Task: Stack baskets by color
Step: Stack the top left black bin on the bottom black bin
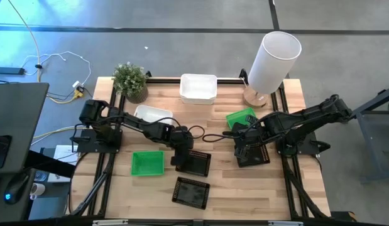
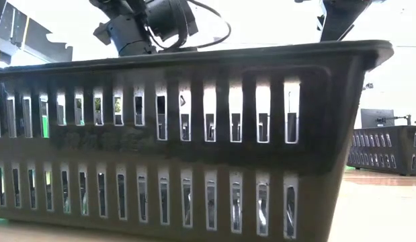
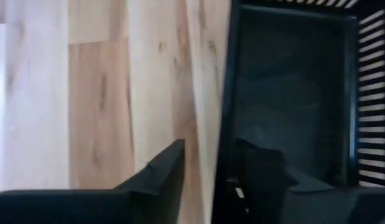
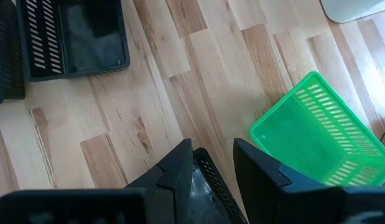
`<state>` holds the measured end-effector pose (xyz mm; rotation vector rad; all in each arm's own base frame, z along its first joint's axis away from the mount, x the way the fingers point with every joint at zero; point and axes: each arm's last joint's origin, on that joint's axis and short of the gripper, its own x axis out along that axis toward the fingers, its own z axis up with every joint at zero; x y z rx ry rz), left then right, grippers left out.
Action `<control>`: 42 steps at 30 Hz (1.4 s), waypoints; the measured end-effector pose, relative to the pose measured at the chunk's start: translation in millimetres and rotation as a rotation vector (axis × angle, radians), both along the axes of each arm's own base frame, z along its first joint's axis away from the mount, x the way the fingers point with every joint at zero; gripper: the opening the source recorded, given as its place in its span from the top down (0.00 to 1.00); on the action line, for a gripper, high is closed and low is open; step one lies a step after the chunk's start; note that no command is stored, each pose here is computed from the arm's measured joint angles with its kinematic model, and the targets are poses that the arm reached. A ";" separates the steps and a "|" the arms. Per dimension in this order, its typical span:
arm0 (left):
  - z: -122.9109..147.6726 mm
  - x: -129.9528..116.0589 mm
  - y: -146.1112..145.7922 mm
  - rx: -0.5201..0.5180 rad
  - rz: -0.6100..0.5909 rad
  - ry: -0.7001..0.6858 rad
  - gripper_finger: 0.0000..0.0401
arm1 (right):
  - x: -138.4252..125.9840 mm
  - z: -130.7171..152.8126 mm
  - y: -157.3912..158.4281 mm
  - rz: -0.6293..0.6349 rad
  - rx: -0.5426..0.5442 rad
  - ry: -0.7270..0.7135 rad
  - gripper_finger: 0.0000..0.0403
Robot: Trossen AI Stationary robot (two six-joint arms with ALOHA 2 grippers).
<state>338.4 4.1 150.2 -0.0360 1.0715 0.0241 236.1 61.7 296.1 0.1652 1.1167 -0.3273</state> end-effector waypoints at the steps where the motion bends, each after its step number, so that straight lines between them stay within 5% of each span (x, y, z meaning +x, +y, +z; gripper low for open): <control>1: 0.2 0.4 -0.3 -0.008 -0.004 -0.005 0.75 | 0.0 0.0 -0.1 -0.001 -0.004 -0.001 0.74; 8: 1.1 1.7 -0.7 -0.027 -0.002 -0.021 0.98 | 0.1 0.0 -0.2 -0.005 -0.003 -0.002 0.74; 17: 20.1 4.7 -12.6 -0.080 -0.055 -0.063 0.99 | 0.6 0.3 -0.5 -0.017 -0.012 -0.012 0.74; 27: 60.9 2.5 -32.9 -0.009 -0.101 -0.007 1.00 | 1.1 0.6 -0.8 -0.039 -0.016 -0.025 0.74; 42: 114.8 -10.2 -95.3 -0.072 -0.221 -0.139 1.00 | 2.4 -1.3 -0.8 -0.043 -0.027 -0.031 0.74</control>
